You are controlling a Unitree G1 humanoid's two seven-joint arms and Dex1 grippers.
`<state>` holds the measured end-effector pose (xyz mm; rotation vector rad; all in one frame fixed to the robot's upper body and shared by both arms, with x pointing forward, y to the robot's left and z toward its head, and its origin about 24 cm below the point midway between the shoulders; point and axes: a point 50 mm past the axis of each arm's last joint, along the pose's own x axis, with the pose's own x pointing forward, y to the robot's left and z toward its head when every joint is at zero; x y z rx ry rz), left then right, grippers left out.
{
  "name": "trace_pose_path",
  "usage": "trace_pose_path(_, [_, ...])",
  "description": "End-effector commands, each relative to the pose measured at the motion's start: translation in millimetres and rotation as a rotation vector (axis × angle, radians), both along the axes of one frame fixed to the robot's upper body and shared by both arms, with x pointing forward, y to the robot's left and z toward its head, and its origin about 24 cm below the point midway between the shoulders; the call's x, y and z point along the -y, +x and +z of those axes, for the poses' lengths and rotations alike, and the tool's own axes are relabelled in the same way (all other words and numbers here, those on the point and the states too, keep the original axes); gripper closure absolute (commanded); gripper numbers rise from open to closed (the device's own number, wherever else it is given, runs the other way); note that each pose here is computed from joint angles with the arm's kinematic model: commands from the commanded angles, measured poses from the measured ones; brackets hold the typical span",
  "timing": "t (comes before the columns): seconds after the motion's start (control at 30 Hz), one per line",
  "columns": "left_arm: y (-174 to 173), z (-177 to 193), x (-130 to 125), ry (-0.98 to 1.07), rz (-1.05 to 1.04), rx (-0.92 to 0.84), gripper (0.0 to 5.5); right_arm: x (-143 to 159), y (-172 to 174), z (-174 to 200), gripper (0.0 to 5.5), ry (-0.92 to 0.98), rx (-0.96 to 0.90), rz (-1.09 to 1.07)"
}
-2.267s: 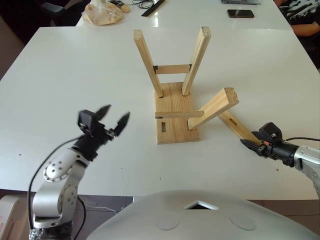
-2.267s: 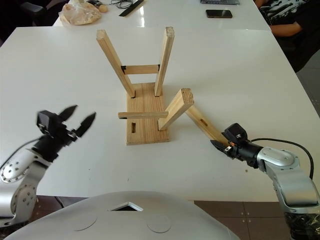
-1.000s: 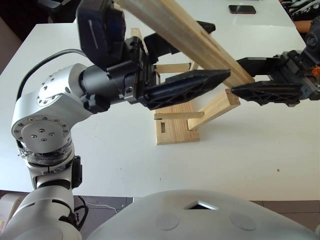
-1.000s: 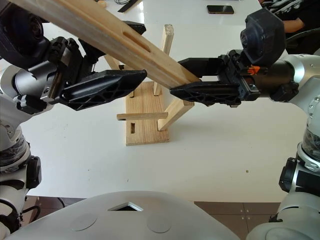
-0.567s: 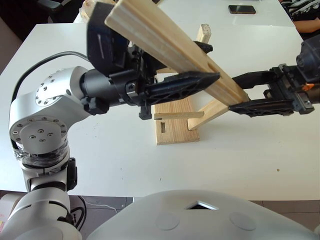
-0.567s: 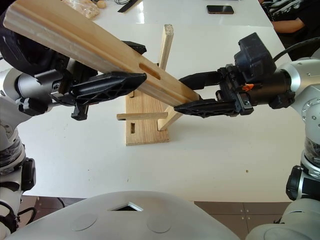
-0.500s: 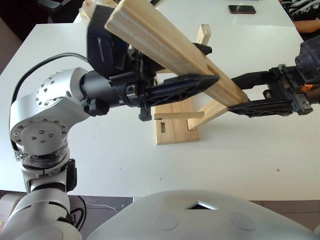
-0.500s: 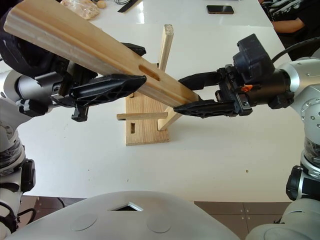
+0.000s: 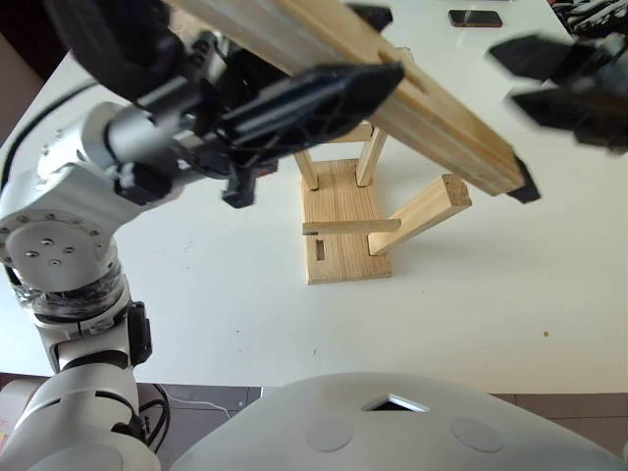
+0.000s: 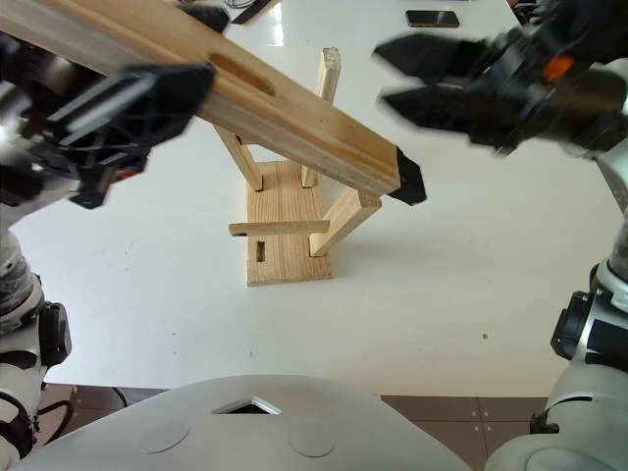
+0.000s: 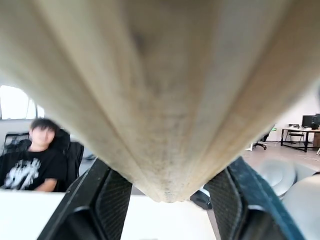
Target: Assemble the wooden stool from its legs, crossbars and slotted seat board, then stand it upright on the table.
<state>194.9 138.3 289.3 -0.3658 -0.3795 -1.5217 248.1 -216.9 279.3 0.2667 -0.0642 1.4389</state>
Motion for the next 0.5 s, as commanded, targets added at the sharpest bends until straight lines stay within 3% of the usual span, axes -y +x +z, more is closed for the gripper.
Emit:
trace_pose_path(0.03, [0.1,18.9,-32.8,0.06,0.156,0.078,3.44,15.0,11.4,-3.8,2.71,0.032,-0.044,-0.124])
trace_pose_path(0.23, [0.5,14.6,-85.5,0.335,0.352,0.063,3.45,38.2,8.3,-39.8,2.71,-0.115,-0.09,-0.283])
trace_pose_path(0.33, [4.8,-4.3,-93.9,0.537,0.361,0.051,3.45,47.5,0.8,-58.4,2.71,-0.22,-0.098,-0.332])
trace_pose_path(0.5, [3.2,-46.6,-102.2,0.682,0.285,-0.028,3.45,43.8,-5.9,-90.9,2.71,-0.415,-0.077,-0.332])
